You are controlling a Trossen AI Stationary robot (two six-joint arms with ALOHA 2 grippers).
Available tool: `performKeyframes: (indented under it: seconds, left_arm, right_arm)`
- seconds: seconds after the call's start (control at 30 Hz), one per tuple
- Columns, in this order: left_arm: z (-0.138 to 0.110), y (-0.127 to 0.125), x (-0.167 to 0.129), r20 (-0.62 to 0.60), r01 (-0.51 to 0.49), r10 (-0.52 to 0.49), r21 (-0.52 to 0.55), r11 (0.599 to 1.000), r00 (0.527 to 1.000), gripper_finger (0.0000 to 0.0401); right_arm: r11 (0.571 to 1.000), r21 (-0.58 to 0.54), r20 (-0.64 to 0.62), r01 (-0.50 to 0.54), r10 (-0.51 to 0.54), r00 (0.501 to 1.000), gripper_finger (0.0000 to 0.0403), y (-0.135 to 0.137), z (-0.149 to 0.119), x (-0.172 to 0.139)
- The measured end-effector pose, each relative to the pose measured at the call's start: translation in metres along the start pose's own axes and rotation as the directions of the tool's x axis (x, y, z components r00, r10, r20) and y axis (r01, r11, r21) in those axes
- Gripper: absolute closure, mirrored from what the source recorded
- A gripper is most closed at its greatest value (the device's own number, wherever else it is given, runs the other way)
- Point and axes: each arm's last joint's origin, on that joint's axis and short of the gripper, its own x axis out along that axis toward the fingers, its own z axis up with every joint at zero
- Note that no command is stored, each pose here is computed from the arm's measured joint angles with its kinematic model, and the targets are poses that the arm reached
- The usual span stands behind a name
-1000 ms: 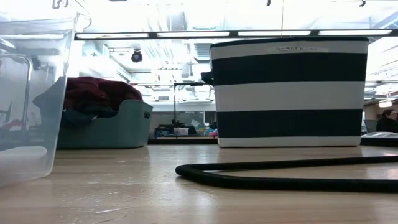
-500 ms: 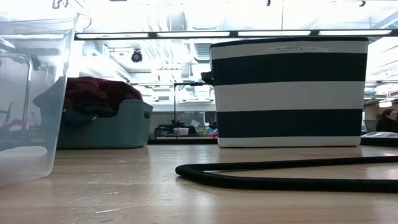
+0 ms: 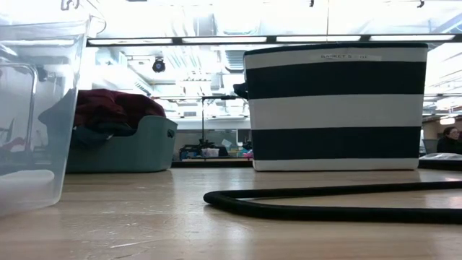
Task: Pick & Place Cloths
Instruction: Return to Home Position
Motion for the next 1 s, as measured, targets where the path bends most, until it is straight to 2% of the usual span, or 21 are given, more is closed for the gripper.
performKeyframes:
  seconds: [0.2, 0.33, 0.47, 0.53, 0.63, 0.7, 0.83, 1.0]
  left_arm:
    - [-0.006, 0.008, -0.027, 0.087, 0.027, -0.025, -0.023, 0.999, 0.996, 0.0394]
    - [-0.014, 0.017, -0.046, 0.126, -0.015, 0.023, -0.067, 0.998, 0.992, 0.0391]
    - [-0.027, 0.028, -0.065, 0.080, -0.098, 0.096, 0.012, 0.995, 0.992, 0.0389]
    - [-0.035, 0.033, -0.075, 0.028, -0.117, 0.116, 0.056, 0.992, 0.993, 0.0389]
    - [-0.047, 0.040, -0.083, -0.043, -0.156, 0.157, 0.033, 0.987, 0.987, 0.0388]
    - [-0.054, 0.045, -0.085, -0.042, -0.199, 0.200, 0.032, 0.980, 0.979, 0.0388]
    - [-0.068, 0.053, -0.087, -0.010, -0.265, 0.267, 0.095, 0.960, 0.964, 0.0387]
    - [-0.084, 0.060, -0.089, 0.060, -0.267, 0.262, 0.113, 0.957, 0.963, 0.0387]
  right_arm:
    - [1.000, 0.010, 0.069, -0.026, 0.025, 0.997, 0.0395, -0.012, -0.004, -0.023]
    - [0.999, 0.026, 0.087, -0.033, 0.031, 0.996, 0.0395, -0.024, -0.015, -0.042]
    - [0.999, 0.028, 0.088, -0.029, 0.027, 0.996, 0.0394, -0.039, -0.026, -0.063]
    - [1.000, -0.024, 0.103, -0.011, 0.014, 0.995, 0.0394, -0.046, -0.029, -0.075]
    - [0.997, -0.076, 0.112, -0.003, 0.011, 0.994, 0.0394, -0.055, -0.035, -0.089]
    - [0.998, -0.058, 0.113, -0.005, 0.012, 0.994, 0.0394, -0.059, -0.039, -0.095]
    - [1.000, -0.023, 0.131, -0.001, 0.004, 0.991, 0.0394, -0.065, -0.043, -0.105]
    - [0.999, -0.031, 0.168, -0.010, 0.015, 0.986, 0.0394, -0.070, -0.052, -0.107]
